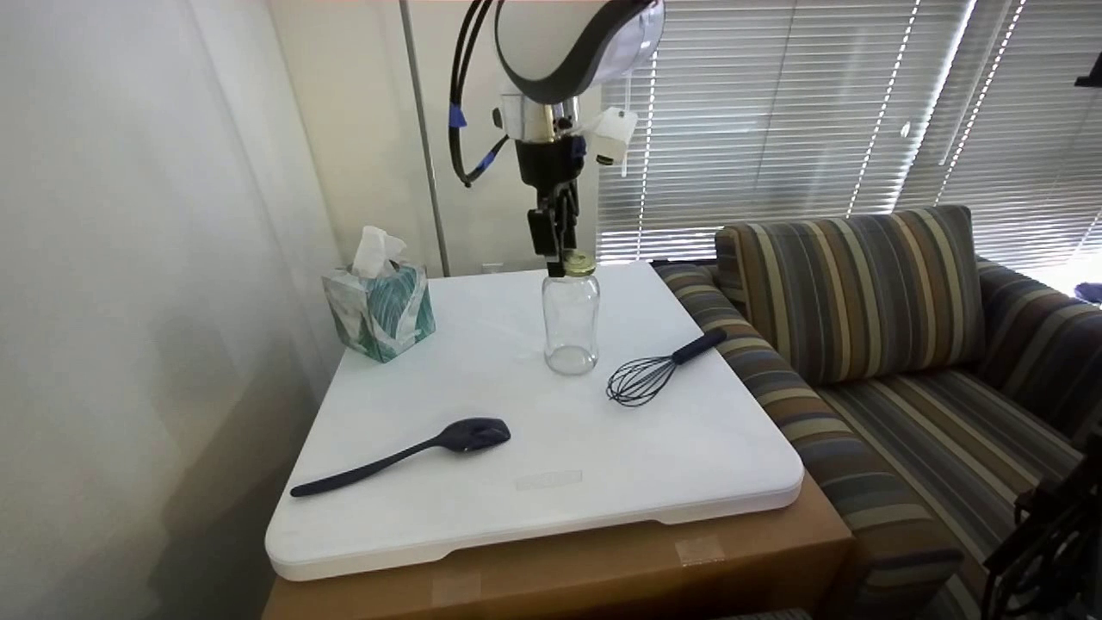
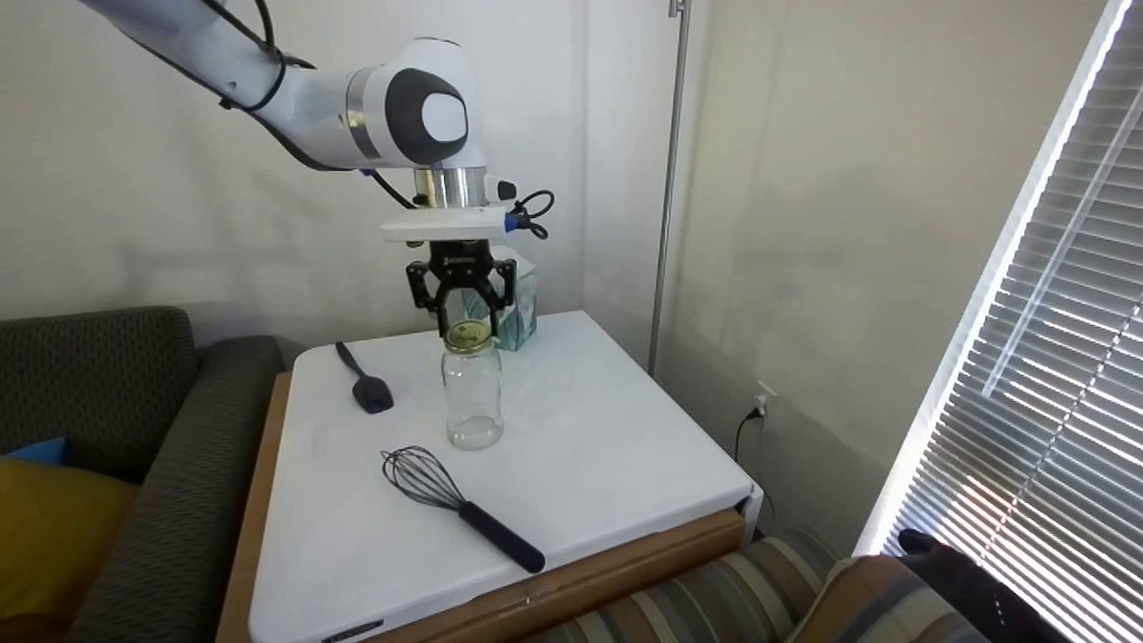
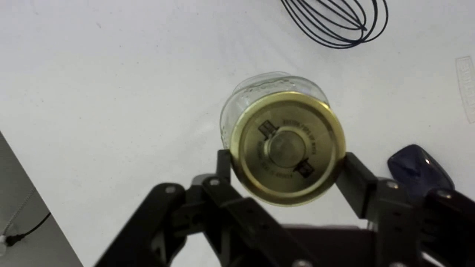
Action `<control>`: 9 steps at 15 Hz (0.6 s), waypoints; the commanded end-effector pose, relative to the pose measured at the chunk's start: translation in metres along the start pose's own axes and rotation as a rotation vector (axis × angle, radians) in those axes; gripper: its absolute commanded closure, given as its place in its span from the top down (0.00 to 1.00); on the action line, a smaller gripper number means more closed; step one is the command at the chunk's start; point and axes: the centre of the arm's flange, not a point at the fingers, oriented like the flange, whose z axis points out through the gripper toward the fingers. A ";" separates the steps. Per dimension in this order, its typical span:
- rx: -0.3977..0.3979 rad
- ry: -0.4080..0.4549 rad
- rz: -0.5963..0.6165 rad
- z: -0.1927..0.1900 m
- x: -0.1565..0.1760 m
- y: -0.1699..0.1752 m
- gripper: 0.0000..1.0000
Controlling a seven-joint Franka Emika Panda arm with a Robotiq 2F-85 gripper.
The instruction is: Put the lid on top of the glass jar
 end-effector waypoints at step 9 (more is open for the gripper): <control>-0.013 -0.135 -0.093 0.030 0.021 -0.018 0.94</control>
